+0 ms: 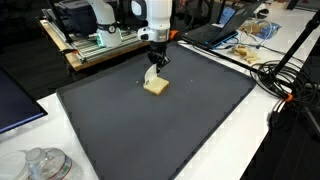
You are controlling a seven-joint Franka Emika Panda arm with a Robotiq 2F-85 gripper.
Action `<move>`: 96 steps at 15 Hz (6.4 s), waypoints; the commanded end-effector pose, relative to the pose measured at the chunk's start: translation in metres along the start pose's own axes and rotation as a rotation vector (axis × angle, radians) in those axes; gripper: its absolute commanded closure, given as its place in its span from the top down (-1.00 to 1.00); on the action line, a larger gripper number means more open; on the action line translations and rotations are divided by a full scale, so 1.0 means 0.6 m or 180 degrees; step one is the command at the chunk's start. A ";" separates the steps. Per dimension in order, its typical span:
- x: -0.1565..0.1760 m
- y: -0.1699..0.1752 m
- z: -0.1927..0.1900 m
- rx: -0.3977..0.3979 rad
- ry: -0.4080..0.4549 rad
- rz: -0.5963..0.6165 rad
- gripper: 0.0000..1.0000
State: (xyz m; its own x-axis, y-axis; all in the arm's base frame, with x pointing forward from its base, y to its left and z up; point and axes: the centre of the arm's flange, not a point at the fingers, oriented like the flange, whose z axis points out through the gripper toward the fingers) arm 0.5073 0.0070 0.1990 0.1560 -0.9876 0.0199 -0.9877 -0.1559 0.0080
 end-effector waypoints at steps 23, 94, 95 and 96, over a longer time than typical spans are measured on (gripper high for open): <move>-0.041 -0.003 0.078 -0.0121 0.0124 -0.0328 -0.98; -0.005 -0.024 0.053 -0.0543 -0.1069 -0.1088 -0.98; -0.016 -0.021 0.052 -0.0546 -0.1101 -0.1124 -0.98; -0.028 -0.018 0.050 -0.0553 -0.1138 -0.1169 -0.98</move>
State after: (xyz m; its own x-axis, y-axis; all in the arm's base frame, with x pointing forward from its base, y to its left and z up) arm 0.5363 -0.0016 0.1784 0.4378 -0.8561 -0.2746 -0.8713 -0.4793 0.1052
